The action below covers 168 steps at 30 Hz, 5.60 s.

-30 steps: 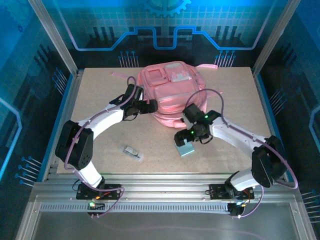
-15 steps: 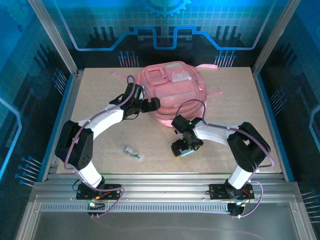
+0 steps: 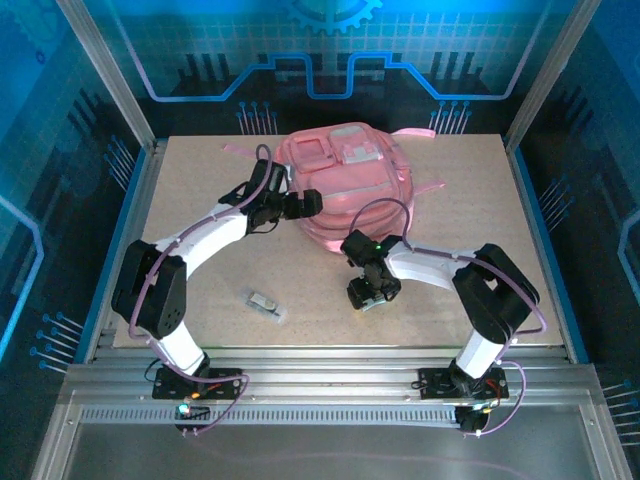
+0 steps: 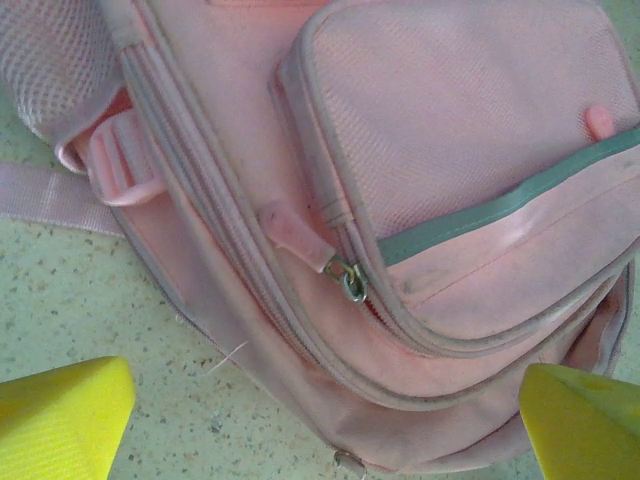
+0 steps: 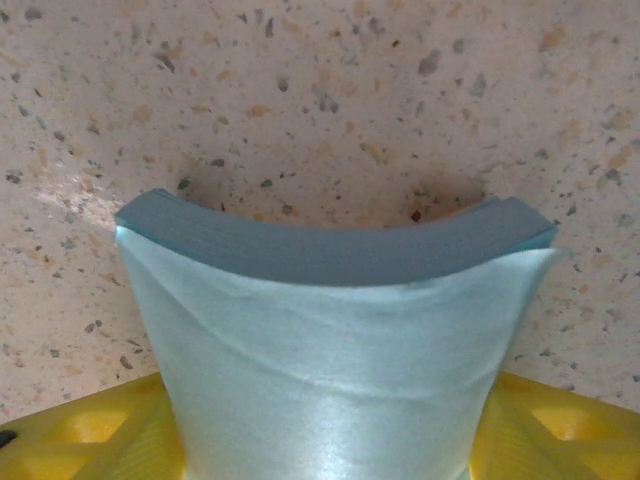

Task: Pack the student bag
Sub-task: Pick up the loose stationery from the bottom-center of the table, then open the student bag at the top-center of the table, then place the loose stationery in the student bag, then close the student bag at the top-center of the table, then pick up the loose stationery from the bottom-center of the table.

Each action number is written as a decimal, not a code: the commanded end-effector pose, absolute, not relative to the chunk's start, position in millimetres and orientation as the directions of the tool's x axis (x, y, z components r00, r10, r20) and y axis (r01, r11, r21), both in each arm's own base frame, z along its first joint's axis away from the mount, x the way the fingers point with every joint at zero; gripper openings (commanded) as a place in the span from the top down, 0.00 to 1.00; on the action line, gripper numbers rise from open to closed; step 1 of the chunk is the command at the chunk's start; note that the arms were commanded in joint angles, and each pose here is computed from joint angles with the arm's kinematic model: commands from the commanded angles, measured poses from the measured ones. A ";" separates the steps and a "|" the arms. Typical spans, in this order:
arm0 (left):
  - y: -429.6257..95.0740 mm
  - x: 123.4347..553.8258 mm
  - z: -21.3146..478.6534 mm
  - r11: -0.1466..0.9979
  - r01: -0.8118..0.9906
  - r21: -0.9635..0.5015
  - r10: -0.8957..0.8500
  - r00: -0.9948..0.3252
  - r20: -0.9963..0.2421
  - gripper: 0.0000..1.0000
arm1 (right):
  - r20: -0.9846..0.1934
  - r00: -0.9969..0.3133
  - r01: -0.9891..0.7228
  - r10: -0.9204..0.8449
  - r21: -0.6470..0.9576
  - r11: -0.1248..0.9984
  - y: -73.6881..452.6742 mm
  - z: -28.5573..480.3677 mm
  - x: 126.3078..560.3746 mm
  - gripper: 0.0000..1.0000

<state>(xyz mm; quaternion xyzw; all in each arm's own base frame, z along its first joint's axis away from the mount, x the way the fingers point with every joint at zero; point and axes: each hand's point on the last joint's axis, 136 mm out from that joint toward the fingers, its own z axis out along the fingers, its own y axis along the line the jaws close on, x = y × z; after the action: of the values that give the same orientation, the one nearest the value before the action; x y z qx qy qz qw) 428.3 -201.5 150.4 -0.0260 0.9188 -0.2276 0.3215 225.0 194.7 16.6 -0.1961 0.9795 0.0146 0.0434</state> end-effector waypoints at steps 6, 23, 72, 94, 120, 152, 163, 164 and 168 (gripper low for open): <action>-222.6 446.0 177.2 0.897 0.306 -0.318 0.027 -0.757 -0.653 0.01 | -0.213 -0.956 -0.239 -0.200 0.175 0.955 174.0 86.0 251.9 0.32; -316.5 462.7 138.1 0.699 0.699 0.152 0.623 -0.491 -0.609 0.01 | -0.386 -0.839 0.169 0.384 0.485 0.858 62.2 155.8 334.7 0.32; -336.8 490.5 236.3 0.679 0.417 -0.604 0.045 -0.846 -0.532 1.00 | -0.351 -0.847 0.114 0.399 0.613 0.782 167.0 178.6 433.4 0.40; -333.5 497.7 256.9 0.655 0.394 -0.645 -0.034 -0.837 -0.547 1.00 | -0.367 -0.832 0.106 0.416 0.632 0.768 174.4 156.6 447.2 0.52; -335.3 499.2 253.0 0.642 0.374 -0.669 -0.066 -0.843 -0.534 1.00 | -0.429 -0.838 0.034 0.336 0.574 0.818 175.3 177.1 438.0 0.71; -277.0 498.7 244.1 0.650 0.254 -0.716 -0.194 -0.856 -0.479 0.20 | -0.571 -0.807 -0.478 -0.151 0.481 0.735 262.4 182.2 310.0 0.24; -144.3 436.8 228.9 0.757 0.072 -0.649 -0.367 -0.776 -0.514 0.01 | -0.552 -0.569 -0.792 -0.610 0.168 0.586 382.4 125.0 237.3 0.08; -131.1 432.1 223.9 0.765 0.039 -0.642 -0.386 -0.771 -0.507 0.01 | -0.551 -0.546 -0.811 -0.632 0.156 0.564 393.5 121.1 232.3 0.08; -76.2 422.6 213.3 0.733 -0.107 -0.672 -0.538 -0.696 -0.476 0.01 | -0.513 -0.470 -0.866 -0.718 0.111 0.488 433.1 96.5 217.8 0.07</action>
<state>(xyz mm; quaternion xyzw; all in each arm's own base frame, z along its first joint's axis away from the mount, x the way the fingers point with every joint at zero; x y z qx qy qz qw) 424.2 -110.4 220.9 -0.1303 0.8765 -0.3310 0.3245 217.0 416.8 104.0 -0.4325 0.8533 0.2173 0.1940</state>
